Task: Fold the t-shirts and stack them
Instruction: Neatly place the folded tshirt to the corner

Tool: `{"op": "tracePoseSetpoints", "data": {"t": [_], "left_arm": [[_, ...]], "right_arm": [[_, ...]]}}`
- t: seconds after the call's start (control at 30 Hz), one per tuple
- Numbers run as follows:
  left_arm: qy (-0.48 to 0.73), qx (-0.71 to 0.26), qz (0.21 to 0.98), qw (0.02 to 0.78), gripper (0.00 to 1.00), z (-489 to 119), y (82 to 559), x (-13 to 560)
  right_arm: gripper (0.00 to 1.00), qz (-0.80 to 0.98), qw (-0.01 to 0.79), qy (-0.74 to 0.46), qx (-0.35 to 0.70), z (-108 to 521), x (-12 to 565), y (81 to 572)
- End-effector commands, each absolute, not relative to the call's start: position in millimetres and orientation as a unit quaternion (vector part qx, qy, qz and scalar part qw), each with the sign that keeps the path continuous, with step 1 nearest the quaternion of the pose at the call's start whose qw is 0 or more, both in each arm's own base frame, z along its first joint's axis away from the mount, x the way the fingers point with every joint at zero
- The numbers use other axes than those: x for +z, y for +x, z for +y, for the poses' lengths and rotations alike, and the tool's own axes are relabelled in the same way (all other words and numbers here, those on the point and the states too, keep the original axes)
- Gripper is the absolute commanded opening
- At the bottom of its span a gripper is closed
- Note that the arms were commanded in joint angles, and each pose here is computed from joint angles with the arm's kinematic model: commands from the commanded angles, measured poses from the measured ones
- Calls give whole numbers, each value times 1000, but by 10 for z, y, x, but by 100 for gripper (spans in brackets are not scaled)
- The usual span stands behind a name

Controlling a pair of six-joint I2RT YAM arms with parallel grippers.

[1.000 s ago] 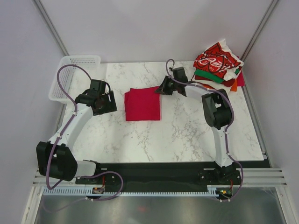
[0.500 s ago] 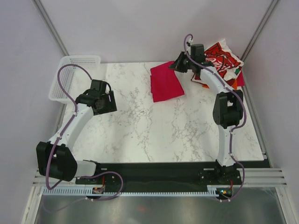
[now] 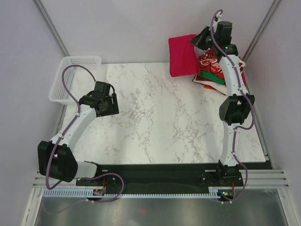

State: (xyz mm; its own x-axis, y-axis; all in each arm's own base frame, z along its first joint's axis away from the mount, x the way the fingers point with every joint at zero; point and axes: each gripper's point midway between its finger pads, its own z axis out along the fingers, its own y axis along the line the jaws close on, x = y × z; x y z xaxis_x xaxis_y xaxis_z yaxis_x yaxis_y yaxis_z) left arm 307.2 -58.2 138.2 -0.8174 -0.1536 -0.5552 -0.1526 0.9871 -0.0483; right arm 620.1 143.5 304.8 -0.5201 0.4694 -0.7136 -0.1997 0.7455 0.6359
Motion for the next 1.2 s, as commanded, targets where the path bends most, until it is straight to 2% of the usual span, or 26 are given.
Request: {"op": "tracePoseSetpoints", "data": {"t": [0.0,0.13,0.23,0.27,0.3,0.33,0.37,0.4,0.5,0.8,0.93,1.03,1.17], "left_arm": [[-61,17,952,300,74,-561,3121,1360],[-55,17,952,299,74,-594,3116,1356],[-54,17,952,300,74,-594,3111,1356],[-53,18,952,300,74,-595,3107,1359],[-53,17,952,300,74,-599,3110,1356],[-52,17,952,300,74,-603,3106,1359],[-52,17,952,300,74,-603,3106,1359],[-51,16,953,300,74,-610,3104,1359],[-49,16,953,298,74,-619,3103,1350],[-42,17,953,299,74,-652,3092,1350],[-42,17,953,301,74,-656,3090,1359],[-39,17,953,301,74,-664,3084,1367],[-39,16,952,303,74,-670,3086,1377]], "right_arm": [[0,747,549,115,356,732,3663,6309],[0,721,550,200,371,-306,3473,6460],[0,727,526,268,351,-887,2910,6583],[8,730,518,285,344,-1014,2761,6590],[55,733,499,314,338,-1200,2505,6567],[94,736,490,325,335,-1274,2365,6557],[98,742,476,337,329,-1340,2178,6545],[98,751,449,362,321,-1424,1917,6457],[98,756,455,381,274,-1525,1882,6316],[98,731,544,363,195,-1651,2965,5922],[98,728,568,323,210,-1450,3408,5739],[98,731,562,306,237,-1271,3470,5664],[68,732,536,270,322,-932,3358,5780]]}}
